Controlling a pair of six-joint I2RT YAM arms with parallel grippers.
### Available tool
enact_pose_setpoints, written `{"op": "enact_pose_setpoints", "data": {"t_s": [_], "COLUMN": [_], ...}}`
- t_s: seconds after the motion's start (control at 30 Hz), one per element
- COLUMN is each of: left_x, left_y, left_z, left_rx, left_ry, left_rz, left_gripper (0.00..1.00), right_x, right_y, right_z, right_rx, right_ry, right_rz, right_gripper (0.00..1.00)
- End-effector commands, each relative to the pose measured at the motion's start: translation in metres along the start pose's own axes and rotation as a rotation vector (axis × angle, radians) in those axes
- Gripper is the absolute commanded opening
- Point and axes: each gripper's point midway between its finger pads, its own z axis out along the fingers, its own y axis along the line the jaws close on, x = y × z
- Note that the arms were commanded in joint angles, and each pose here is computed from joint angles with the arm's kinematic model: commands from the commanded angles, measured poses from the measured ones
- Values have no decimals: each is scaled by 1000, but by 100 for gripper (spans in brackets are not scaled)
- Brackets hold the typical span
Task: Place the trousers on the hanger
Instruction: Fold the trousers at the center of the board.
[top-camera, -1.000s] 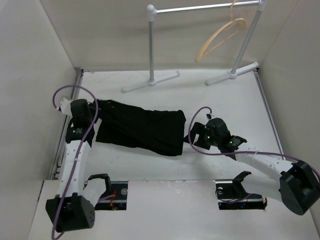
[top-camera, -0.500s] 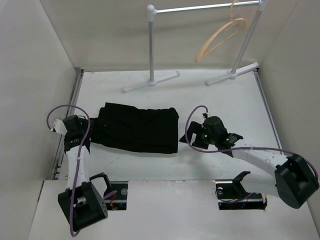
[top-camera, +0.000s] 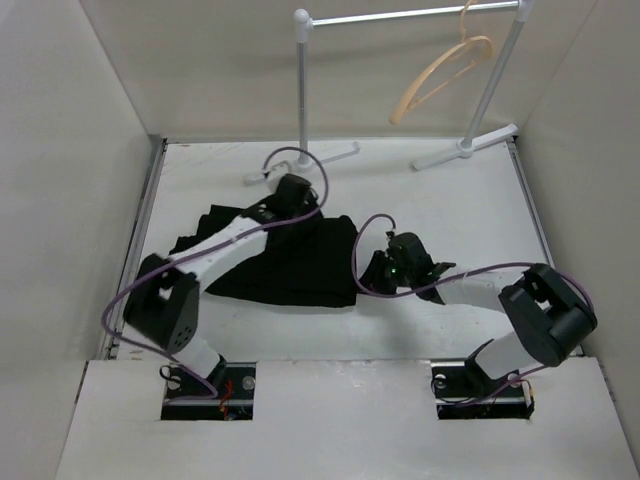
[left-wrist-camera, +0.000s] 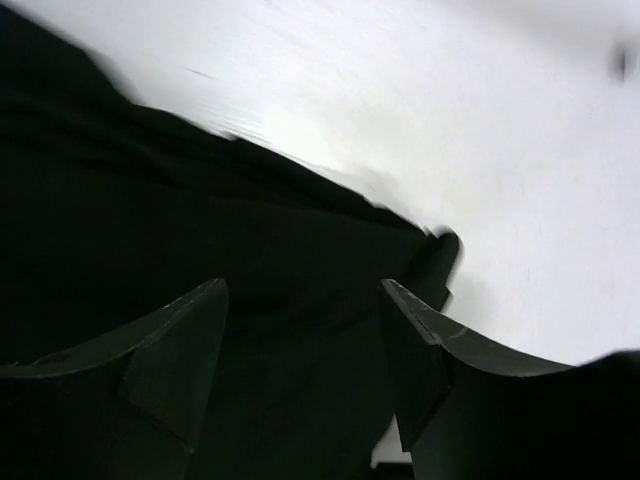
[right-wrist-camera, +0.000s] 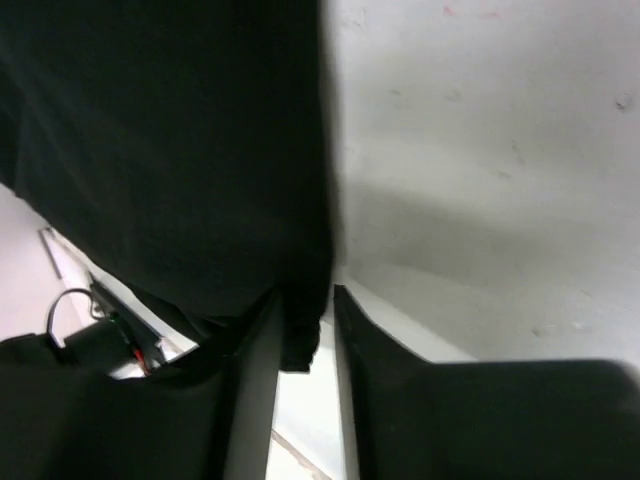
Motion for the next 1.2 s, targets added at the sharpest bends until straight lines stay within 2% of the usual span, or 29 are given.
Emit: {"op": "enact_pose_setpoints", "data": {"t_s": [0.0,0.13,0.2,0.23,0.27,0.33,0.37,0.43,0.53,0.57,0.63,0.67,0.73,0.8,0.97,1.0,1.07,1.1,1.17], "left_x": [20,59,72,75,76,74,73,71,70,70,69,68,68,71,73,66,49,38,5], "left_y": [-52,-87,-95,-94,-93,-95,-97,-101,-99,-96,-91,-90,-88,-88,-91,-96,-107,-113,-124], "left_z": [7,30,40,47,53,63,65,69,79,84,93,97,105,111,120,116,104,95,68], "left_rx": [92,176,192,187,179,175,179,186,177,165,152,148,147,148,168,182,212,232,278], "left_ry": [69,220,262,269,271,272,272,268,269,271,275,276,278,283,264,247,211,189,127], "left_rz": [110,147,161,165,166,160,157,159,162,159,151,148,151,150,150,140,129,121,98], "left_gripper": [59,58,58,58,58,58,58,58,57,57,57,57,57,56,54,54,54,55,58], "right_x": [-14,-8,-9,-9,-10,-9,-9,-8,-5,-6,-2,-2,1,5,6,5,2,1,-4], "right_y": [21,5,-1,-1,0,7,14,28,35,32,21,15,2,-8,-18,-17,-16,-15,-8], "right_z": [4,1,-7,-12,-17,-26,-28,-30,-19,-12,1,6,14,15,-2,-8,-17,-22,-34], "right_rx": [-98,-75,-63,-65,-69,-94,-115,-156,-155,-136,-97,-82,-59,-45,-29,-28,-20,-14,-13], "right_ry": [-55,-56,-88,-101,-112,-114,-105,-81,-49,-41,-17,-14,-10,-8,-70,-86,-115,-126,-145], "right_rz": [13,48,52,50,48,30,12,-17,-22,-9,20,37,75,115,155,160,163,155,135], "right_gripper": [26,8,10,16,27,58,67,77,80,78,68,58,33,20,17,18,29,38,64]}}
